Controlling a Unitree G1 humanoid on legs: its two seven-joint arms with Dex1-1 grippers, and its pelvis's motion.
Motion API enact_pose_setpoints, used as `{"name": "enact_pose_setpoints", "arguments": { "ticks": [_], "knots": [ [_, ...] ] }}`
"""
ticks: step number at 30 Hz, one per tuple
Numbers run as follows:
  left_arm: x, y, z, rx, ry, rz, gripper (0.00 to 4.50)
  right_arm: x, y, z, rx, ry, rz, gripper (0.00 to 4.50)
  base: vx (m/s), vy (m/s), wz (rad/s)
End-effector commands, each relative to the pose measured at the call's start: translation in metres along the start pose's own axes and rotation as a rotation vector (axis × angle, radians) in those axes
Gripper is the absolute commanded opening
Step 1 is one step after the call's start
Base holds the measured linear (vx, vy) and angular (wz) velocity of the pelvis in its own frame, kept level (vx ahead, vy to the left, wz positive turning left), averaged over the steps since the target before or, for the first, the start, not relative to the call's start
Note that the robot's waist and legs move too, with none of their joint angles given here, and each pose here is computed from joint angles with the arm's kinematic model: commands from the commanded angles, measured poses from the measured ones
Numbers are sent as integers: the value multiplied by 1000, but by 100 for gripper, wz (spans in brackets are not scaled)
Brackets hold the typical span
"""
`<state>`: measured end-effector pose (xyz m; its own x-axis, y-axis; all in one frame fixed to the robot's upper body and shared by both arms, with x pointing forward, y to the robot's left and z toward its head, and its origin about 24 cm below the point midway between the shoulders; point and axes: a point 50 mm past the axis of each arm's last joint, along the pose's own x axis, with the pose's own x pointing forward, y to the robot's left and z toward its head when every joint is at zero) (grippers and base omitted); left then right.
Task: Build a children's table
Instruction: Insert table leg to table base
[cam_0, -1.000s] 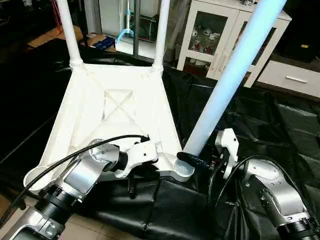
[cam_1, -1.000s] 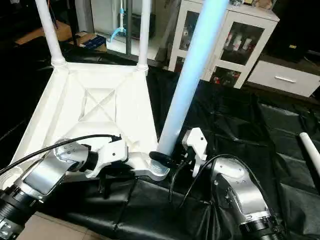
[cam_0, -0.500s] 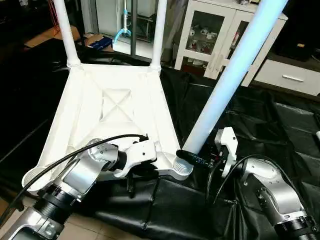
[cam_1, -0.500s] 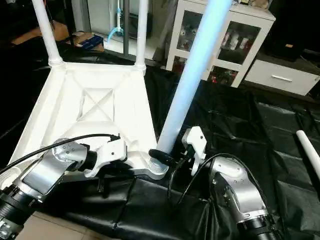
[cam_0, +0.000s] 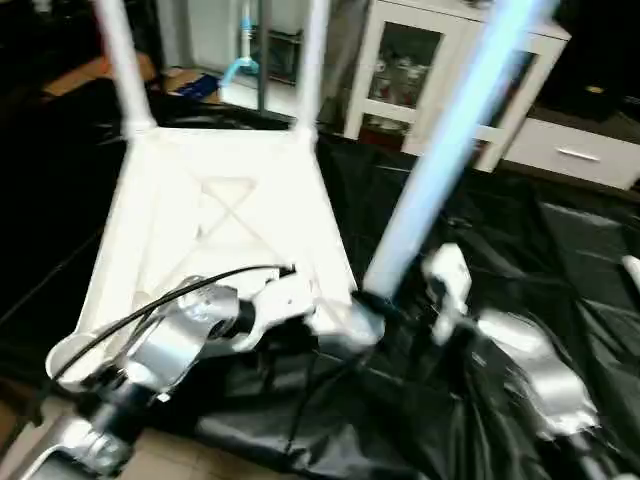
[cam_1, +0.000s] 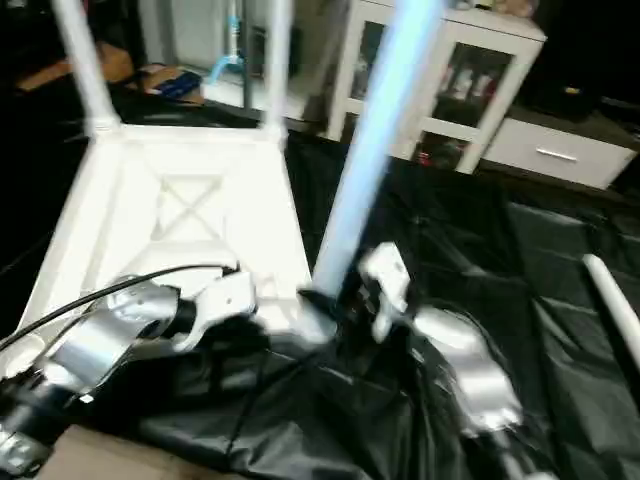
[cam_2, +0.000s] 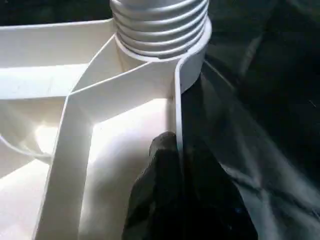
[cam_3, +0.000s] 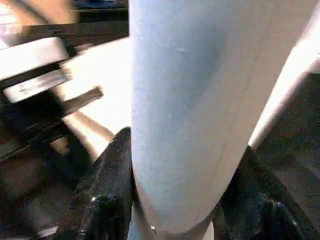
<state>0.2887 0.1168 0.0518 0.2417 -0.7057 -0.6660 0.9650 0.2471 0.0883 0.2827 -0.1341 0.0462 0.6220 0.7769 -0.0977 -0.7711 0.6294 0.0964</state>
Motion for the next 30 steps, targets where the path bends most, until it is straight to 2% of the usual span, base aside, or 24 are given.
{"name": "enact_pose_setpoints", "arguments": {
  "ticks": [1, 2, 3, 4, 5, 7, 8, 9, 10, 13, 18, 22, 29, 30],
  "knots": [
    [1, -5, 7, -23, -47, -41, 0, -45, -37, -58, 92, 298, -381, 183, -39, 24, -22],
    [1, -3, 13, -31, -58, -15, 0, -45, -44, -58, 91, 295, -468, 183, -32, 27, -18],
    [1, -3, 13, -31, -58, -15, 0, -45, -44, -58, 91, 295, -468, 183, -50, 37, -22],
    [4, 0, 26, -48, -79, 33, 0, -43, -54, -58, 92, 297, -621, 183, 0, 0, 0],
    [4, 0, 26, -48, -79, 33, 0, -43, -54, -58, 92, 297, -621, 183, 0, 0, 0],
    [7, 2, 36, -57, -90, 83, 0, -39, -61, -59, 87, 300, -729, 183, 0, 0, 0],
    [11, 3, 50, -97, -119, 146, 0, -34, -66, -60, 105, 297, -858, 183, 0, 0, 0],
    [12, 3, 53, -103, -126, 150, 0, -33, -67, -60, 105, 300, -876, 183, -2, 37, -22],
    [16, 1, 64, -128, -153, 164, 0, -29, -69, -61, 102, 314, -944, 183, -2, 37, -22],
    [24, -1, 77, -132, -173, 219, 0, -18, -71, -52, 4, 288, -1031, 183, 0, 0, 0],
    [27, 0, 76, -123, -154, 263, 0, -12, -69, -49, 2, 263, -1067, 183, 15, -3, 10],
    [25, 5, 70, -131, -124, 301, 0, 0, -64, -48, 3, 235, -1086, 183, 13, 0, -2],
    [23, -1, 67, -99, -109, 264, 0, 7, -62, -49, 60, 198, -1079, 183, 0, 0, 0],
    [24, -6, 68, -81, -119, 234, 0, 7, -61, -49, 98, 170, -1082, 183, 0, 0, 0]
  ]
}}
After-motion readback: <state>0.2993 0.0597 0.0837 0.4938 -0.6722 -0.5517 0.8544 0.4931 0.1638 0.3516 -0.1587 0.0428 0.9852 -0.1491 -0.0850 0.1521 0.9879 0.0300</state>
